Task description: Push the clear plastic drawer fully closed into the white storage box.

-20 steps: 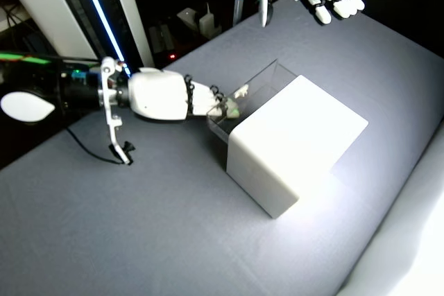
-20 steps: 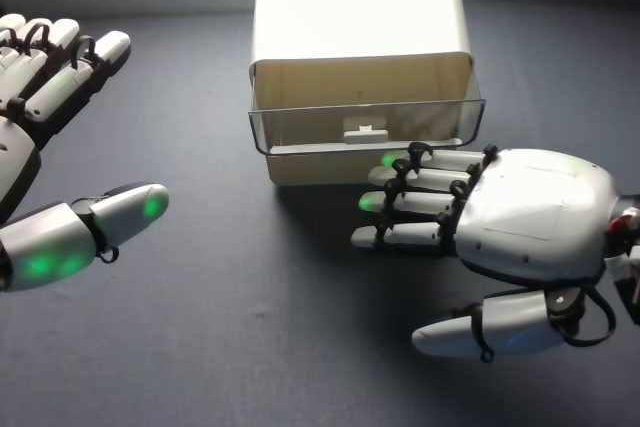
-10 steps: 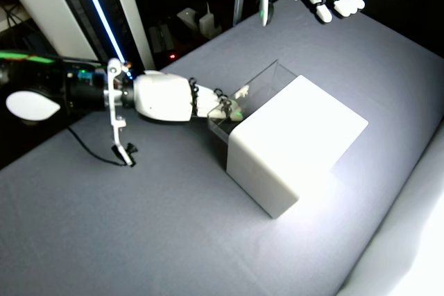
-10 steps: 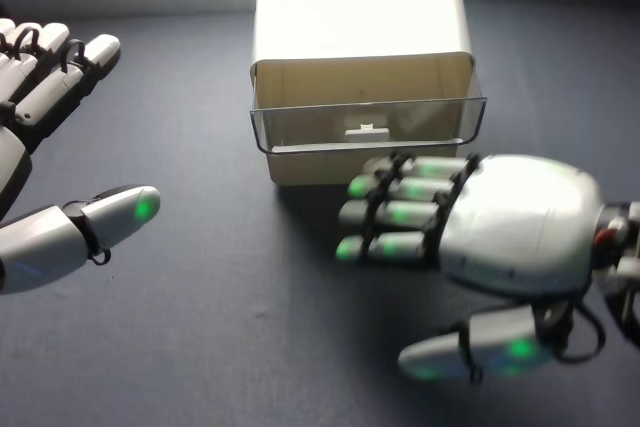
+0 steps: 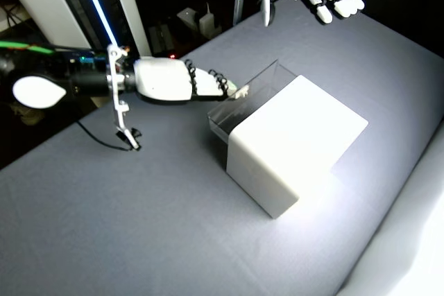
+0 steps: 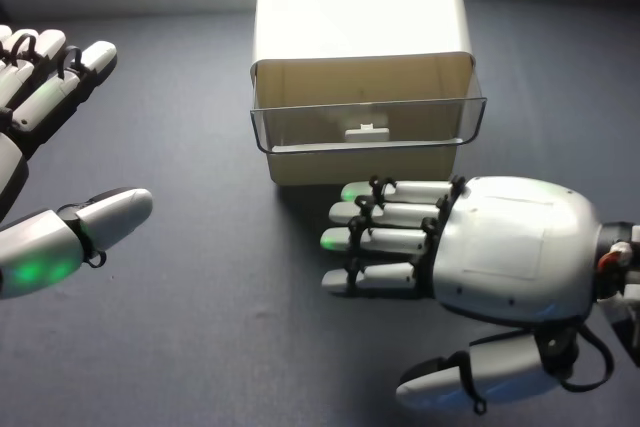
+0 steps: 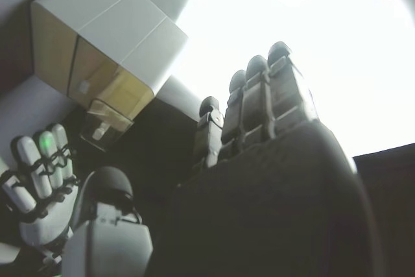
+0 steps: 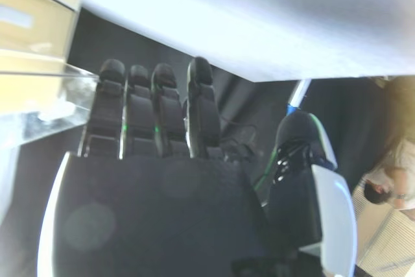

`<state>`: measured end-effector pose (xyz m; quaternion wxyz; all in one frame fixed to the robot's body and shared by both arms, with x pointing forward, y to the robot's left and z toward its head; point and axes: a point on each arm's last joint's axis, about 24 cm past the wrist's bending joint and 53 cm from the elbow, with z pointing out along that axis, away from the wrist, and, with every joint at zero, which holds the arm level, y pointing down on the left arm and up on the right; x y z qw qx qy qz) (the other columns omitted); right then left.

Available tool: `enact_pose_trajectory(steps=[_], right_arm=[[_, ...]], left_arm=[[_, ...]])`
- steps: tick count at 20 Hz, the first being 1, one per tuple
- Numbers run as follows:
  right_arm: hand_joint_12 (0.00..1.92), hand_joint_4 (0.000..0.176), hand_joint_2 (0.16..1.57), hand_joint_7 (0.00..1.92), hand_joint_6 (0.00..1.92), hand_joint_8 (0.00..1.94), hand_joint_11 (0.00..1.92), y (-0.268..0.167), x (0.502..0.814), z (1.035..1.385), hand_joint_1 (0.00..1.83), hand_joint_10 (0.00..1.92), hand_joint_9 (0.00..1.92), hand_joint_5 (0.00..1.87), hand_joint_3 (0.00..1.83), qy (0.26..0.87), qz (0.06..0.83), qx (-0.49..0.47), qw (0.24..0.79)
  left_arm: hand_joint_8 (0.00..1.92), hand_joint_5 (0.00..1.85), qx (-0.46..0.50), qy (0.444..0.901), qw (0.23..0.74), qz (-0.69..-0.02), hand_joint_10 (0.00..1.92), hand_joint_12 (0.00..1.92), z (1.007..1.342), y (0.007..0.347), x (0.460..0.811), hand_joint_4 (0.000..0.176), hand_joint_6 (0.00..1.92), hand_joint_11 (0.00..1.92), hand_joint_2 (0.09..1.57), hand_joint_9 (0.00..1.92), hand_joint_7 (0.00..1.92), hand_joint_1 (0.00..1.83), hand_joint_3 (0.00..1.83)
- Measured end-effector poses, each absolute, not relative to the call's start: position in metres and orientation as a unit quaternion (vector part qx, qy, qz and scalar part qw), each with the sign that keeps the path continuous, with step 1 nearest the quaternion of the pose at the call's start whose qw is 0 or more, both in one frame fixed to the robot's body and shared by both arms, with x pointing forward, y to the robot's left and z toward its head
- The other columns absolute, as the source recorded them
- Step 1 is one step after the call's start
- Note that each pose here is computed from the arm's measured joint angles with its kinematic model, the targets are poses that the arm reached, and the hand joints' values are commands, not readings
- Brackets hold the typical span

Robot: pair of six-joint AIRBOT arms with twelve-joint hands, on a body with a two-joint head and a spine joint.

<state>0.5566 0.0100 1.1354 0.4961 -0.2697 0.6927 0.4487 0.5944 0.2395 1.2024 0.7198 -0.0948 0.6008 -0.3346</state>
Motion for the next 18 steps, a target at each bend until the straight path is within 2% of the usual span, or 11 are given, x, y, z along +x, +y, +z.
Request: enact_pose_trajectory(steps=[1, 3, 8, 13, 14, 15, 16, 18], right_arm=[[0.0, 0.005, 1.18, 0.15, 0.04, 0.03, 0.0, 0.007, 0.556, 1.138, 0.0, 0.0, 0.0, 0.38, 0.0, 0.692, 0.448, -0.268, 0.498], [0.0, 0.0, 1.18, 0.14, 0.04, 0.02, 0.0, 0.007, 0.555, 1.143, 0.0, 0.0, 0.0, 0.38, 0.0, 0.688, 0.45, -0.269, 0.502], [0.0, 0.0, 1.16, 0.13, 0.02, 0.01, 0.0, 0.008, 0.556, 1.163, 0.0, 0.0, 0.0, 0.36, 0.0, 0.669, 0.458, -0.274, 0.518], [0.0, 0.0, 1.15, 0.14, 0.01, 0.01, 0.0, 0.009, 0.558, 1.168, 0.0, 0.0, 0.0, 0.36, 0.0, 0.664, 0.455, -0.278, 0.524], [0.0, 0.003, 1.15, 0.14, 0.01, 0.01, 0.0, 0.008, 0.56, 1.167, 0.0, 0.0, 0.0, 0.35, 0.0, 0.665, 0.451, -0.281, 0.525], [0.0, 0.02, 1.15, 0.1, 0.0, 0.0, 0.0, 0.006, 0.564, 1.168, 0.0, 0.0, 0.0, 0.33, 0.0, 0.664, 0.445, -0.284, 0.529], [0.0, 0.021, 1.14, 0.1, 0.01, 0.0, 0.0, 0.005, 0.569, 1.17, 0.0, 0.0, 0.0, 0.34, 0.0, 0.663, 0.439, -0.284, 0.535], [0.0, 0.0, 1.16, 0.16, 0.02, 0.02, 0.0, 0.001, 0.575, 1.17, 0.0, 0.0, 0.0, 0.38, 0.0, 0.665, 0.434, -0.28, 0.539]], left_arm=[[0.0, 0.0, -0.096, 0.601, 0.72, -0.334, 0.0, 0.0, 1.202, 0.24, 0.594, 0.176, 0.0, 0.0, 1.16, 0.0, 0.0, 0.0, 0.03], [0.0, 0.0, -0.097, 0.602, 0.719, -0.333, 0.0, 0.0, 1.201, 0.241, 0.595, 0.176, 0.0, 0.0, 1.16, 0.0, 0.0, 0.0, 0.02], [0.0, 0.0, -0.098, 0.605, 0.717, -0.331, 0.0, 0.0, 1.199, 0.241, 0.595, 0.176, 0.0, 0.0, 1.16, 0.0, 0.0, 0.0, 0.02], [0.0, 0.0, -0.098, 0.606, 0.717, -0.331, 0.0, 0.0, 1.199, 0.241, 0.595, 0.176, 0.0, 0.0, 1.12, 0.0, 0.0, 0.0, 0.0], [0.0, 0.0, -0.1, 0.606, 0.717, -0.33, 0.0, 0.0, 1.199, 0.242, 0.595, 0.176, 0.0, 0.0, 1.12, 0.0, 0.0, 0.0, 0.0], [0.0, 0.0, -0.101, 0.606, 0.717, -0.33, 0.0, 0.0, 1.199, 0.242, 0.595, 0.176, 0.0, 0.0, 1.12, 0.0, 0.0, 0.0, 0.0], [0.0, 0.0, -0.1, 0.605, 0.717, -0.331, 0.0, 0.0, 1.199, 0.242, 0.595, 0.176, 0.0, 0.0, 1.12, 0.0, 0.0, 0.0, 0.0], [0.0, 0.0, -0.1, 0.606, 0.716, -0.332, 0.0, 0.0, 1.199, 0.242, 0.595, 0.176, 0.0, 0.0, 1.12, 0.0, 0.0, 0.0, 0.0]])
